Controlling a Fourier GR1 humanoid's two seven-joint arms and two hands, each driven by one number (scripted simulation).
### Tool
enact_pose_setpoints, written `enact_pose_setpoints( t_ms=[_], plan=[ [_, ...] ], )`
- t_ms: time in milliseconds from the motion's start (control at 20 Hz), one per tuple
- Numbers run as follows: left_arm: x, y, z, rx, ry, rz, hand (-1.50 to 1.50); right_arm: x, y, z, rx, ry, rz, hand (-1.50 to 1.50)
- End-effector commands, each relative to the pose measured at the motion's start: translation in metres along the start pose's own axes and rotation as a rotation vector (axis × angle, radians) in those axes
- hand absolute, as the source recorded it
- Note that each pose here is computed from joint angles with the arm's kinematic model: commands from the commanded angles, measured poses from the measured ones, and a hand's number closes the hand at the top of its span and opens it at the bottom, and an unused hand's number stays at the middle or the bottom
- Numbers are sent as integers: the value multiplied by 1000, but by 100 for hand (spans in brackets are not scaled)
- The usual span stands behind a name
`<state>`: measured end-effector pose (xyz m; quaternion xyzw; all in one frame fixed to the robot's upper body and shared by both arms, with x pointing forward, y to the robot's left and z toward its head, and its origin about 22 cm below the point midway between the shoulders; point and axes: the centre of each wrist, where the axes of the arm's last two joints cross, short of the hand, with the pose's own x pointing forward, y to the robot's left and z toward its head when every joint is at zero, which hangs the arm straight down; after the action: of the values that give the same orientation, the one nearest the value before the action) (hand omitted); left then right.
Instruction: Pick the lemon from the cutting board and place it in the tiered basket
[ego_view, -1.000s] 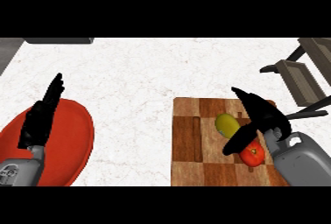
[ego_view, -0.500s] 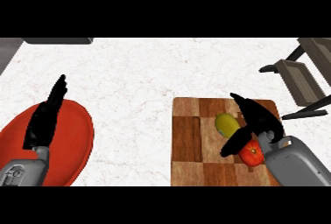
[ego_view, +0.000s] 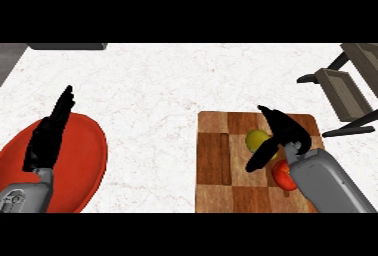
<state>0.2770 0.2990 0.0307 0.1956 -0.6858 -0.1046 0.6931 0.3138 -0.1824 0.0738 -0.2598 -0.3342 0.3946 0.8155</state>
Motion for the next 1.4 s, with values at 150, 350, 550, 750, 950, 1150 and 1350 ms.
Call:
enact_pose_setpoints(
  t_ms=[150, 350, 550, 750, 950, 1150, 1350],
  plan=[
    [5, 4, -11, -10, -4, 16, 0, -3, 16, 2, 59, 62, 22, -150],
    [7, 9, -9, 1, -11, -1, 0, -3, 23, -19, 223, 1, 120, 150],
    [-9, -3, 16, -19, 7, 8, 0, 9, 30, -13, 100, -49, 252, 150],
    [11, 2, 5, 9, -14, 10, 0, -4, 22, -24, 120, -48, 108, 150],
    [8, -9, -12, -1, 13, 10, 0, 27, 16, 12, 81, -63, 8, 150],
    [19, 5, -3, 13, -8, 5, 0, 16, 1, 25, -41, -100, -105, 150],
    [2, 6, 2, 17, 7, -3, 0, 59, -20, 109, -157, -418, 25, 150]
  ],
)
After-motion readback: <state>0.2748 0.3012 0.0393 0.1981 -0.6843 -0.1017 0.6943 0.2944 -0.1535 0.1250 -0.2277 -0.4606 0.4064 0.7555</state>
